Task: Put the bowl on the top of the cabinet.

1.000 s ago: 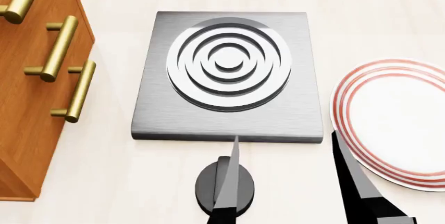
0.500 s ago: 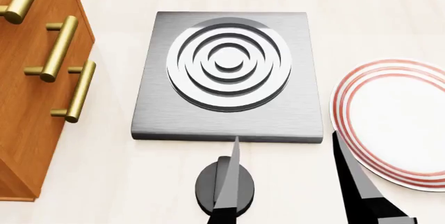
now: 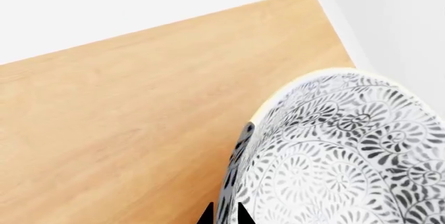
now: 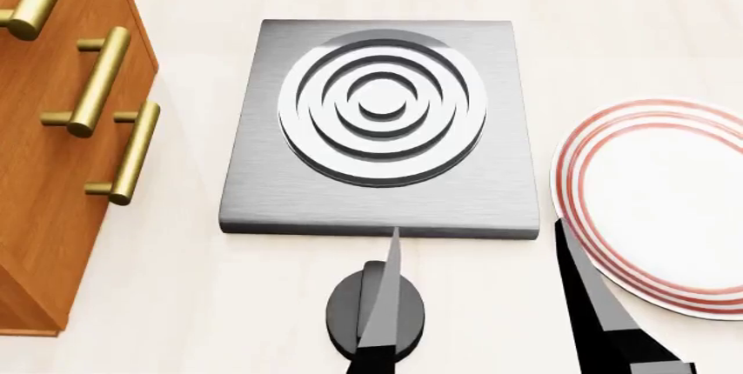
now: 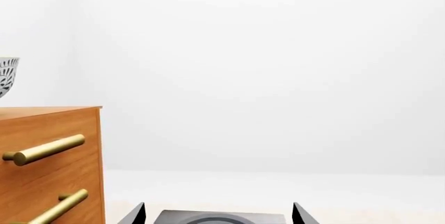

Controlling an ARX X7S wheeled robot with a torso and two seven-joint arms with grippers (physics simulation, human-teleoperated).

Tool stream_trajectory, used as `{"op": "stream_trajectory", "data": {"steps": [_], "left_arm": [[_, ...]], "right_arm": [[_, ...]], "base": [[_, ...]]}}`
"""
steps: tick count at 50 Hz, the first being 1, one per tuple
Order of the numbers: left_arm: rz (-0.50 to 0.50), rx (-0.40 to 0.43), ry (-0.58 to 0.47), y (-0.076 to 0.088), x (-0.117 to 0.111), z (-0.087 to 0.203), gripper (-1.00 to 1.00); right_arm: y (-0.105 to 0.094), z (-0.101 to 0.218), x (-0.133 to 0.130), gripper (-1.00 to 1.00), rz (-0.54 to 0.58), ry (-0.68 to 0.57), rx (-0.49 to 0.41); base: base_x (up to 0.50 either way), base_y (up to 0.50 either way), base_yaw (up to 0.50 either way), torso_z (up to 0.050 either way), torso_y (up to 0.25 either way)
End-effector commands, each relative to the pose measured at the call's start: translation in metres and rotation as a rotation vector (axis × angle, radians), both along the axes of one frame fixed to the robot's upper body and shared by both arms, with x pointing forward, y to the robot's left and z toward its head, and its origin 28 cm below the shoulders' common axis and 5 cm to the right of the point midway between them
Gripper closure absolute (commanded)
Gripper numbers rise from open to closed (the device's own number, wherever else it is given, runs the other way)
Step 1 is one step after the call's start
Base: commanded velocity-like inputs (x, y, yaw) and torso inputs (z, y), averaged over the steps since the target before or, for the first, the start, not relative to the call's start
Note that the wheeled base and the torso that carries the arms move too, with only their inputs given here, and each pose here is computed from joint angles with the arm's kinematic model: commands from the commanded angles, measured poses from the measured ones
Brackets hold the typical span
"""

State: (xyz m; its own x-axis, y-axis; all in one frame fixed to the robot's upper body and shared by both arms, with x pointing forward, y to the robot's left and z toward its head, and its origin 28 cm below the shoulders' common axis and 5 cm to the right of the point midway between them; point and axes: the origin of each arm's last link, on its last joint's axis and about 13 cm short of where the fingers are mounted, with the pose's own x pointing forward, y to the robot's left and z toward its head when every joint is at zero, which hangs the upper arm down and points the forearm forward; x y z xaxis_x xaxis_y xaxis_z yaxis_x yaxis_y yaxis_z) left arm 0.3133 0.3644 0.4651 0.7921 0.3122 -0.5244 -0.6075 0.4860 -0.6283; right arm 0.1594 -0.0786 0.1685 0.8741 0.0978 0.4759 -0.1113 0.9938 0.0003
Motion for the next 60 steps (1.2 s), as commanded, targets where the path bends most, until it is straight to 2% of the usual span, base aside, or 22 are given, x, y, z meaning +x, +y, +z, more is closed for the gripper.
{"op": "stream_trajectory", "data": {"steps": [1, 25, 26, 60], "left_arm": [[-0.064, 0.001, -0.015, -0.010, 0.003, -0.004, 1.00], [-0.056, 0.028, -0.036, -0.010, 0.003, 0.001, 1.00], [-0.056, 0.028, -0.037, -0.010, 0.004, 0.000, -1.00], [-0.091, 0.030, -0.066, -0.018, 0.003, 0.007, -1.00]], "right_arm": [[-0.001, 0.001, 0.003, -1.00, -0.010, -0.020, -0.013], [-0.001, 0.002, 0.002, -1.00, -0.010, -0.021, -0.014], [-0.001, 0.002, 0.002, -1.00, -0.010, -0.021, -0.013], [-0.001, 0.004, 0.002, -1.00, -0.013, -0.026, -0.011]], "base": [[0.00, 0.00, 0.00, 0.000, 0.000], [0.00, 0.00, 0.00, 0.000, 0.000], [0.00, 0.00, 0.00, 0.000, 0.000], [0.00, 0.00, 0.00, 0.000, 0.000]]}}
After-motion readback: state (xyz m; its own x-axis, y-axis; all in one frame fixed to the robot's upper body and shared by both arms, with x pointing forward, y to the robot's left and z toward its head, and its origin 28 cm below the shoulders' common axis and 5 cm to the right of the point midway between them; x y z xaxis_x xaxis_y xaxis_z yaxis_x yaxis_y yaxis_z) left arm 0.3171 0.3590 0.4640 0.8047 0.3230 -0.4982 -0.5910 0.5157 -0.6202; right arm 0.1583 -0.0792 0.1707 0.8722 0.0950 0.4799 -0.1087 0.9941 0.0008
